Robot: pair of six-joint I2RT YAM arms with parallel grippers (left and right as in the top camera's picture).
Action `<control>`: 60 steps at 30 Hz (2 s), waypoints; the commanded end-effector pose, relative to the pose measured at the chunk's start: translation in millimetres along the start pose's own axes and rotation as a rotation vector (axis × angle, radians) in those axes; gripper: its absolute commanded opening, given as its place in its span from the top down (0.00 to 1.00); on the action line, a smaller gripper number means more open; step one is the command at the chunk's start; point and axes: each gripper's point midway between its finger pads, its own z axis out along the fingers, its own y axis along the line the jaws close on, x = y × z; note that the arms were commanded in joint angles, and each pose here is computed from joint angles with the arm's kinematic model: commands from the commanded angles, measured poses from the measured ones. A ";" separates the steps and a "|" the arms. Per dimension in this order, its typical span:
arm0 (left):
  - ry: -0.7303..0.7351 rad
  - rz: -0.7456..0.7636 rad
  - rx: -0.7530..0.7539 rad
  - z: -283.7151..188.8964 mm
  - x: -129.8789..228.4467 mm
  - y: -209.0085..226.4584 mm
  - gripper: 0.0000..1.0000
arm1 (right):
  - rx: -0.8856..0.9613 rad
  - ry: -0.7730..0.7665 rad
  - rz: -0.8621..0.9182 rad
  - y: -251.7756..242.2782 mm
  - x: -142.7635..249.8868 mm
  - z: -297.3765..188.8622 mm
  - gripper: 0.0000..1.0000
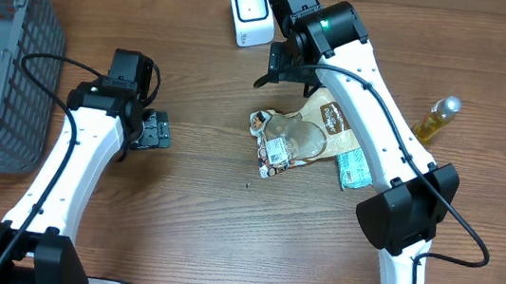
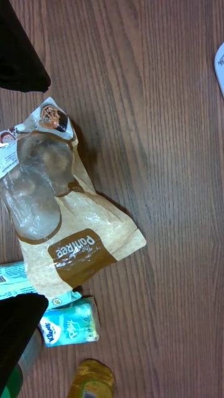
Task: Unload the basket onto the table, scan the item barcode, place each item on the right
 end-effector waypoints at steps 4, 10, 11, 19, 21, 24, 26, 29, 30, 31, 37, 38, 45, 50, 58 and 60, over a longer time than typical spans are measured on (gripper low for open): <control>-0.002 -0.017 -0.015 0.4 -2.0 3.0 0.01 | 0.008 -0.022 0.015 -3.7 -4.7 -3.9 0.00; -0.002 -0.017 -0.015 0.4 -2.0 3.0 0.00 | 0.008 -0.022 0.015 -3.7 -4.7 -3.9 0.00; -0.002 -0.017 -0.015 0.4 -2.0 3.0 0.00 | 0.008 -0.022 0.015 -3.7 -4.6 -3.9 0.00; -0.002 -0.017 -0.015 0.4 -2.0 3.0 0.00 | 0.008 -0.022 0.014 -3.7 -4.7 -3.9 0.00; -0.002 -0.017 -0.015 0.4 -2.0 3.0 0.01 | 0.007 -0.022 0.014 -3.5 -4.6 -4.0 0.00; -0.002 -0.017 -0.015 0.4 -2.1 3.0 0.01 | 0.008 -0.022 0.015 -3.7 -4.7 -3.9 0.00; -0.002 -0.017 -0.015 0.4 -2.1 3.0 0.01 | 0.008 -0.022 0.015 -3.7 -4.7 -3.9 0.00; -0.002 -0.017 -0.015 0.4 -2.0 3.0 0.00 | 0.008 -0.022 0.015 -3.7 -4.7 -3.9 0.00; -0.003 -0.017 -0.014 0.0 -2.1 3.0 0.00 | 0.008 -0.022 0.015 -3.7 -4.7 -3.9 0.00; -0.013 -0.020 -0.011 -2.9 -2.9 3.5 0.00 | 0.008 -0.022 0.015 -3.7 -4.7 -3.9 0.00; -0.161 -0.054 0.035 -47.9 -11.9 10.7 0.00 | 0.008 -0.022 0.014 -3.7 -4.7 -3.9 0.00; -0.196 -0.062 0.046 -58.8 -13.1 12.9 0.00 | 0.008 -0.022 0.015 -3.7 -4.6 -3.9 0.00; -0.449 -0.124 0.125 -136.0 -9.9 32.2 0.01 | 0.008 -0.022 0.014 -3.7 -4.7 -3.9 0.00; -0.561 -0.151 0.161 -168.9 -1.7 42.4 0.00 | 0.008 -0.022 0.015 -3.7 -4.6 -3.9 0.00; -0.582 -0.156 0.167 -175.1 0.6 44.6 0.00 | 0.008 -0.022 0.015 -3.7 -4.7 -3.9 0.00; -0.574 -0.155 0.165 -173.0 0.0 43.9 0.00 | 0.008 -0.022 0.015 -3.7 -4.7 -3.9 0.00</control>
